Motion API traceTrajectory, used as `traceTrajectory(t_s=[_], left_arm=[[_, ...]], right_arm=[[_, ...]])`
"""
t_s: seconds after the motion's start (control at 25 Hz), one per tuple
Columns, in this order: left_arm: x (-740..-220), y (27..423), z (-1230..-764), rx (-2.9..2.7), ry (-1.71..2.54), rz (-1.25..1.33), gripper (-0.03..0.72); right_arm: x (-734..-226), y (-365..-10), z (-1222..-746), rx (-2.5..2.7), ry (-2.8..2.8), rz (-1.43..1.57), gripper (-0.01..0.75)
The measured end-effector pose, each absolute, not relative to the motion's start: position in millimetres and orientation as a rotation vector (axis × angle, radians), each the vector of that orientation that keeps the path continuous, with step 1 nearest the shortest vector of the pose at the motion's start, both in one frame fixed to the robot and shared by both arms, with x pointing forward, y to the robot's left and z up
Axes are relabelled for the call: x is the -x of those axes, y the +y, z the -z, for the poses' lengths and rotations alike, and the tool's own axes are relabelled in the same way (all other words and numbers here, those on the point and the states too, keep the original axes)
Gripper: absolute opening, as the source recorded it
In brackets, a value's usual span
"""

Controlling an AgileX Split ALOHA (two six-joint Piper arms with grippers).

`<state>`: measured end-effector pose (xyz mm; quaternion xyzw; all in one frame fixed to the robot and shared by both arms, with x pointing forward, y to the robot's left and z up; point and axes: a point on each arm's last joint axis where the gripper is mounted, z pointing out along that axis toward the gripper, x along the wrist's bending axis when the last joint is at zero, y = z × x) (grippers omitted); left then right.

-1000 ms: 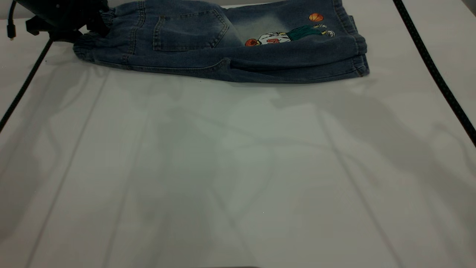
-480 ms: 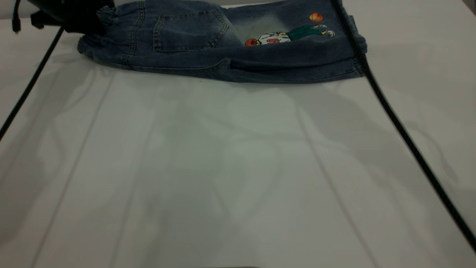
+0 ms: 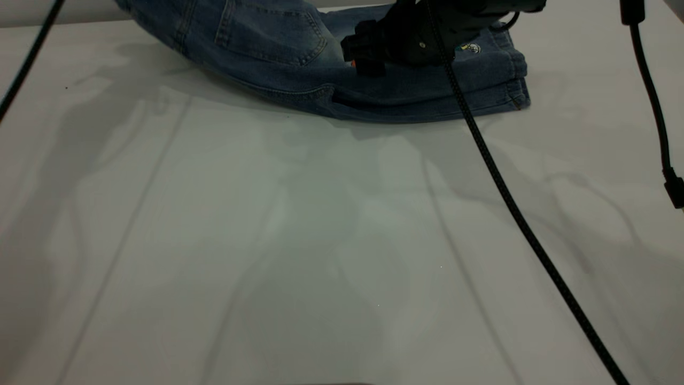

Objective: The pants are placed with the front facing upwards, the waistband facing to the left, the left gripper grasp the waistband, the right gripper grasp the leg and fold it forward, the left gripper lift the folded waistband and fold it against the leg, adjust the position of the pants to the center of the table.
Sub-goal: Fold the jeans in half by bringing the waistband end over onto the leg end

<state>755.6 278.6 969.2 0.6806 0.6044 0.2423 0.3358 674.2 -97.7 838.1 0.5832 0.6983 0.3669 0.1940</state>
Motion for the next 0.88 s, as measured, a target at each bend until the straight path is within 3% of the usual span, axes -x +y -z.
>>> traceTrajectory(t_s=[0.48, 0.88], left_arm=[[-727, 224, -1047, -1.85, 1.342, -0.65, 0.029], [-715, 177, -1052, -1.916, 1.22, -0.613, 0.029]], right_arm=[[-640, -47, -815, -1.594, 2.147, -0.988, 0.444], [-605, 10, -845, -1.454, 2.346, -1.007, 0.444]])
